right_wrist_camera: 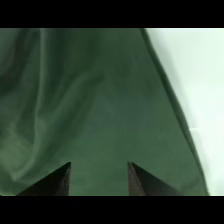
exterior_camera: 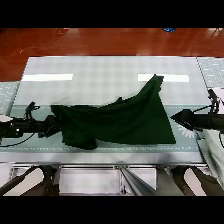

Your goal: Fold the shirts.

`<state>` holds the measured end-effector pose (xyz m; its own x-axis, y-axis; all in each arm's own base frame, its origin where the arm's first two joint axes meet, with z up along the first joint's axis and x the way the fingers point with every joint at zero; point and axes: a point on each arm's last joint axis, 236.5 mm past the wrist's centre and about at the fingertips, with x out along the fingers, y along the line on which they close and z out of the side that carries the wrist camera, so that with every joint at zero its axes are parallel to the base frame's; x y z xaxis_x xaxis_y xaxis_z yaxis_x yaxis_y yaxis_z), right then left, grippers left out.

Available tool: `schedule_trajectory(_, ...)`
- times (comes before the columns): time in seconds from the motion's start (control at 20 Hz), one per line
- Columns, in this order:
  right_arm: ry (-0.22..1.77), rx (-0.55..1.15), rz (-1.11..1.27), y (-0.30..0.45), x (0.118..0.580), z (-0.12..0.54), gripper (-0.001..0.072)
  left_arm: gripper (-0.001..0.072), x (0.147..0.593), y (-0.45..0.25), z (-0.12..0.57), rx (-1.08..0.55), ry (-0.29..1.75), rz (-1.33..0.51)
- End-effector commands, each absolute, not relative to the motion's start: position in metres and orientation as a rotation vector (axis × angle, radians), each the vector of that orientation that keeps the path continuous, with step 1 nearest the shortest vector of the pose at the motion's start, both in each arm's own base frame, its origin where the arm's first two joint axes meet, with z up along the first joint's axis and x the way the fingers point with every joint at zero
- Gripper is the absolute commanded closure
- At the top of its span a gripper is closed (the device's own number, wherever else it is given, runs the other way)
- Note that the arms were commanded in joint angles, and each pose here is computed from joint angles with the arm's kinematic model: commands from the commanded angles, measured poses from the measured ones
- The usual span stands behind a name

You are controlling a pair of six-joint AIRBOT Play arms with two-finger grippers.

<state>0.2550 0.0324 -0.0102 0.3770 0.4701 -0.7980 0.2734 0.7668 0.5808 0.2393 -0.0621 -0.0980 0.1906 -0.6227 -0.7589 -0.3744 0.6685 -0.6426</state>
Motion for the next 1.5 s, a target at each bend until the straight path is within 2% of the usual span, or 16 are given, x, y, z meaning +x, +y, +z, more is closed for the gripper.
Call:
schedule_trajectory(0.0, 1.141, 0.758, 0.115, 0.021, 0.266, 0.002, 0.0305, 0.0226, 0.243, -0.08, -0.112, -0.862, 1.45, -0.227)
schedule_trajectory(0.05, 1.114, 0.776, 0.075, 0.006, 0.269, 0.006, 0.0305, 0.0515, 0.242, -0.082, -0.114, -0.865, 1.465, -0.232)
schedule_trajectory(0.1, 1.12, 0.79, 0.025, -0.011, 0.262, 0.004, 0.0305, 0.0687, 0.243, -0.083, -0.113, -0.865, 1.467, -0.239)
schedule_trajectory(0.25, 1.384, 0.768, -0.181, -0.04, 0.192, -0.041, 0.0305, 0.069, 0.246, -0.083, -0.108, -0.857, 1.457, -0.251)
schedule_trajectory(0.5, 1.664, 0.77, -0.1, 0.006, 0.13, -0.077, 0.0305, 0.069, 0.247, -0.082, -0.107, -0.854, 1.451, -0.249)
schedule_trajectory(0.8, 1.709, 0.821, -0.094, 0.01, 0.131, -0.087, 0.0305, 0.069, 0.248, -0.081, -0.108, -0.853, 1.448, -0.245)
schedule_trajectory(1.05, 1.605, 0.9, -0.127, 0.005, 0.166, -0.105, 0.0305, 0.069, 0.247, -0.082, -0.107, -0.854, 1.451, -0.248)
schedule_trajectory(1.3, 1.516, 1.019, 0.016, 0.028, 0.203, -0.112, 0.0305, 0.0689, 0.247, -0.082, -0.108, -0.853, 1.454, -0.249)
schedule_trajectory(1.35, 1.521, 1.004, 0.039, 0.034, 0.208, -0.113, 0.032, 0.0689, 0.246, -0.083, -0.108, -0.852, 1.456, -0.251)
schedule_trajectory(1.4, 1.515, 0.985, 0.063, 0.039, 0.215, -0.112, 0.0402, 0.069, 0.246, -0.084, -0.108, -0.848, 1.458, -0.254)
schedule_trajectory(1.45, 1.49, 0.953, 0.114, 0.047, 0.227, -0.105, 0.055, 0.0689, 0.246, -0.085, -0.108, -0.845, 1.457, -0.257)
